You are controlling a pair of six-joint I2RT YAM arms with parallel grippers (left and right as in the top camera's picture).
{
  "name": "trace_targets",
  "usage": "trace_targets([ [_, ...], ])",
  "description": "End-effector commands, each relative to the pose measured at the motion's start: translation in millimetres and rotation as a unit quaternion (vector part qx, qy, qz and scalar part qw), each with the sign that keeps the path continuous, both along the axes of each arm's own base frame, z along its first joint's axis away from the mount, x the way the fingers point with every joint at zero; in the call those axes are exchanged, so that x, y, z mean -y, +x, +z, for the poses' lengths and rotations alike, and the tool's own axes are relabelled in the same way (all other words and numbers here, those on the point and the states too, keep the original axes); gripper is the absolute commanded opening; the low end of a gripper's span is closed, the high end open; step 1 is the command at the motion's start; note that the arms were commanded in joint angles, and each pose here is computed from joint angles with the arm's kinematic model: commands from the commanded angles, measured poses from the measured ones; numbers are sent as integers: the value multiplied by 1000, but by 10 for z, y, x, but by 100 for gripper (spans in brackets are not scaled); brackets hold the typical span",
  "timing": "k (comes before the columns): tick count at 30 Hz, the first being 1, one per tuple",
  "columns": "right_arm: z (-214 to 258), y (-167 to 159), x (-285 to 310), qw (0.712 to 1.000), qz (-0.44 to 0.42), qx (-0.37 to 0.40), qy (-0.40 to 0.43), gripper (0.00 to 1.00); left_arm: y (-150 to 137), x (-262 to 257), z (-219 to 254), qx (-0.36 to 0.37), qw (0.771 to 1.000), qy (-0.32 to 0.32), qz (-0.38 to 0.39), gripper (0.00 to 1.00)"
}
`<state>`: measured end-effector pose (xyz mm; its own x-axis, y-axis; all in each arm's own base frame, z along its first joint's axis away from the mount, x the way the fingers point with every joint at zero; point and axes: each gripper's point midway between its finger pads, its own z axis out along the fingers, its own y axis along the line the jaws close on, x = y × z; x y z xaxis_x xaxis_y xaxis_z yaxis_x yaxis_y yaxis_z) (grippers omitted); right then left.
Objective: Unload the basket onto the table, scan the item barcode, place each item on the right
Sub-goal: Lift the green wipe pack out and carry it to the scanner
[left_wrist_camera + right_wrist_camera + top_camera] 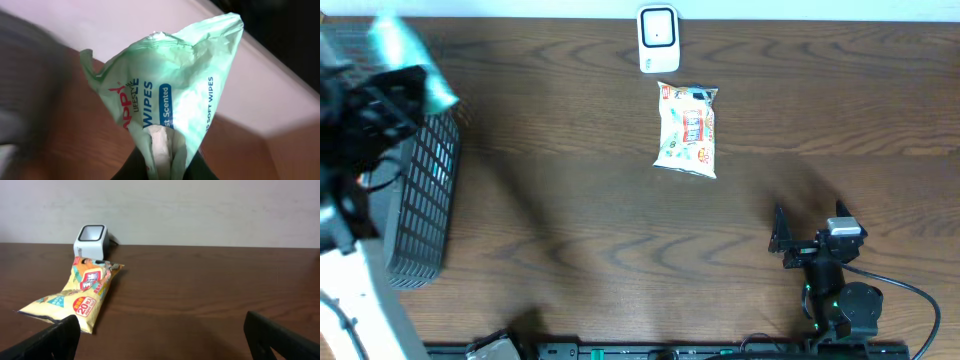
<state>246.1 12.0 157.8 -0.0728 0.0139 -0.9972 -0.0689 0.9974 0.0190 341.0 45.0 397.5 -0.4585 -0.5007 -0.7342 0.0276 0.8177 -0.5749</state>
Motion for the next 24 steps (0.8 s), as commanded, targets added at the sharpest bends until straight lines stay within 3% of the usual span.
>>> trace_targets([
  [1,-3,-4,-18,1000,4,0,-4,99,144,570,-129,13,989,37,-139,7],
  [4,-3,-4,-18,1000,4,0,-4,99,309,889,-376,-9,980,63,-188,7],
  [15,-3,-4,-18,1000,4,0,-4,99,918,1767,-1609,-141,954,128,-234,7],
  [24,-3,-4,-18,1000,4,0,-4,99,1213,2039,-2554,-248,948,148,-132,7],
])
